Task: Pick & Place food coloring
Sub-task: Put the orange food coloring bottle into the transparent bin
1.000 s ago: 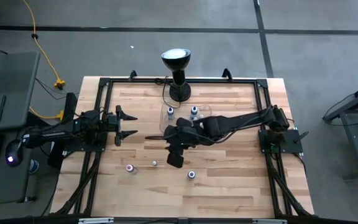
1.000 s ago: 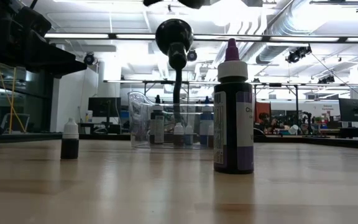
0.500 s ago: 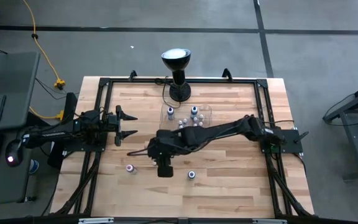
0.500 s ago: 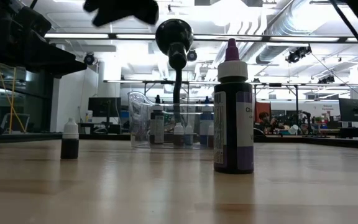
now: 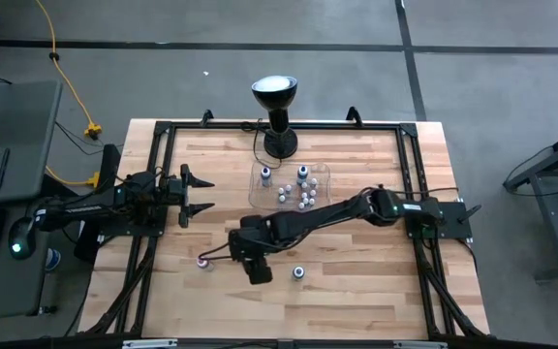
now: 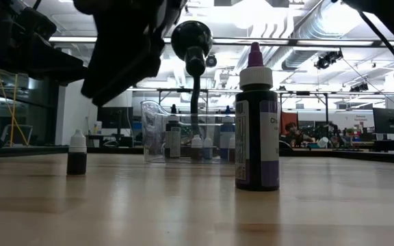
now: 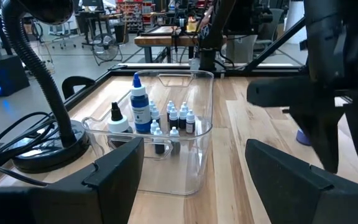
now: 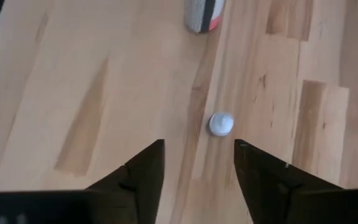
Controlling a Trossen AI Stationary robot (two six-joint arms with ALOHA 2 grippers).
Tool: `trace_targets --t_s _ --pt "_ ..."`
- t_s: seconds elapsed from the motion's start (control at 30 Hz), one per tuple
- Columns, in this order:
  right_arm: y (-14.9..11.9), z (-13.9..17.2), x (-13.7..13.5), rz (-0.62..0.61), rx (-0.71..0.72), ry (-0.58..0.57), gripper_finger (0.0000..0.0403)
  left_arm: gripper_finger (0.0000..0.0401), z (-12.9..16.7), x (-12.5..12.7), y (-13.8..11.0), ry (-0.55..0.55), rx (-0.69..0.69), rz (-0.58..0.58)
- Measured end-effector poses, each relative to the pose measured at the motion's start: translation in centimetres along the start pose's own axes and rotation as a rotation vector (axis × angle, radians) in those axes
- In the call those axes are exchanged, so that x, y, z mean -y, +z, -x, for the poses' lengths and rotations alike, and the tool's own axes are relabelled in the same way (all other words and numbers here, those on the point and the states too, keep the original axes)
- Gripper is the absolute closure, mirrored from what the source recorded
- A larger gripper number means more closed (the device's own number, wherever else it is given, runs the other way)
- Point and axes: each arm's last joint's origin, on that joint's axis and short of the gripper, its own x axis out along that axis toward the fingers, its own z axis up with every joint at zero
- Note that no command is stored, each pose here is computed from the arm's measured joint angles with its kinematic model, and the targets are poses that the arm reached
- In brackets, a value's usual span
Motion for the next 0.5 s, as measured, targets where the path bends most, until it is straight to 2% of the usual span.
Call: trace_targets --t_s 0.2,0.5 --pt "-0.3 -2.2 0.1 0.001 0.006 -0.014 0.0186 0.0123 0.0 0.0 0.0 0.000 0.000 0.000" --pt "-0.5 -4.1 0.9 -0.016 0.034 -0.036 0.0182 0.0123 0.0 0.0 0.0 0.000 0.000 0.000"
